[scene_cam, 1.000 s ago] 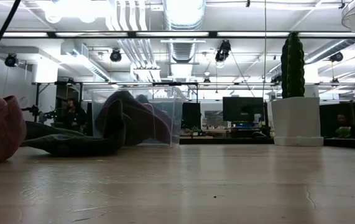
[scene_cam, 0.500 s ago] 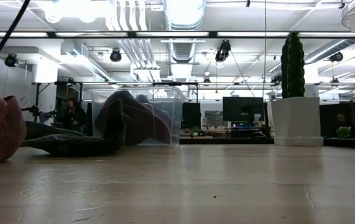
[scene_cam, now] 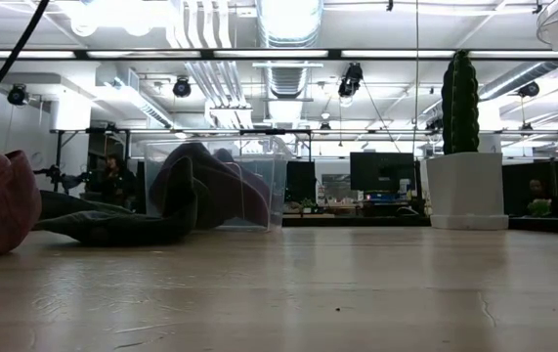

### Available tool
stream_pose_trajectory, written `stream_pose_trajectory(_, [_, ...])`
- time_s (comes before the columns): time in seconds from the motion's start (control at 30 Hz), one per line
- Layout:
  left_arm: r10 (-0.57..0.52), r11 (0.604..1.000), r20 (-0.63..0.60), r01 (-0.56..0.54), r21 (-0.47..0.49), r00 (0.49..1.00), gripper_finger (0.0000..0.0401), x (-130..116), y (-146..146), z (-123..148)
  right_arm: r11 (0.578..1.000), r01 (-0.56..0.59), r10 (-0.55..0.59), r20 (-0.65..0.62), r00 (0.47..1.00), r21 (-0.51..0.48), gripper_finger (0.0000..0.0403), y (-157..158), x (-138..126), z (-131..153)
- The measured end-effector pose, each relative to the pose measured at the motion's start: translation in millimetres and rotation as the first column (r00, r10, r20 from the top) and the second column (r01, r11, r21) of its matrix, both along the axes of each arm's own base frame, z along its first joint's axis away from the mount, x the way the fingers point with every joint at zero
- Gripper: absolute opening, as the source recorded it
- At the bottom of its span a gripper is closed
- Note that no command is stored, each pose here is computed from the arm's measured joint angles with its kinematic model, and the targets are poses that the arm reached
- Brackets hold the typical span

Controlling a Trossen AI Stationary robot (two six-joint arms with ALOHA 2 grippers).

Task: Pick and place caps into container
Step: Put the black cap into the bottom transparent container

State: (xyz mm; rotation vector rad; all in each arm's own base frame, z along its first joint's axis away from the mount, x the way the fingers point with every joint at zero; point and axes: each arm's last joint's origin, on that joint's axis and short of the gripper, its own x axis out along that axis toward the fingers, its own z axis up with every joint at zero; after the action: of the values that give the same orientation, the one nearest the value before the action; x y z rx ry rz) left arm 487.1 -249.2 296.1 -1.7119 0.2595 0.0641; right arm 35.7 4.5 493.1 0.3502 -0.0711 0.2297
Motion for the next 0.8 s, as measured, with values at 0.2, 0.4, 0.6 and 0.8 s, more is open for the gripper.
stream_pose_trajectory(0.2, [-0.04,0.997,-0.009,0.04,0.066,0.999,0.0161,0,1,-2,1.0,-0.003,0.004,-0.077,0.997,0.017,0.0068,0,2,-7])
stream_pose_trajectory(0.4, [-0.178,0.982,-0.041,0.18,0.054,0.983,0.0161,-2,-2,-2,1.0,-0.002,0.004,-0.088,0.996,0.019,0.0068,0,2,-8])
stream_pose_trajectory(0.6, [-0.108,0.988,-0.043,0.112,0.108,0.993,0.0161,-5,6,8,1.0,-0.002,0.004,-0.087,0.996,0.015,0.0068,0,2,-8])
stream_pose_trajectory(0.8, [0.007,0.944,-0.083,0.021,0.328,0.996,0.0161,-28,41,54,1.0,-0.002,0.003,-0.088,0.996,0.012,0.0068,0,2,-8])
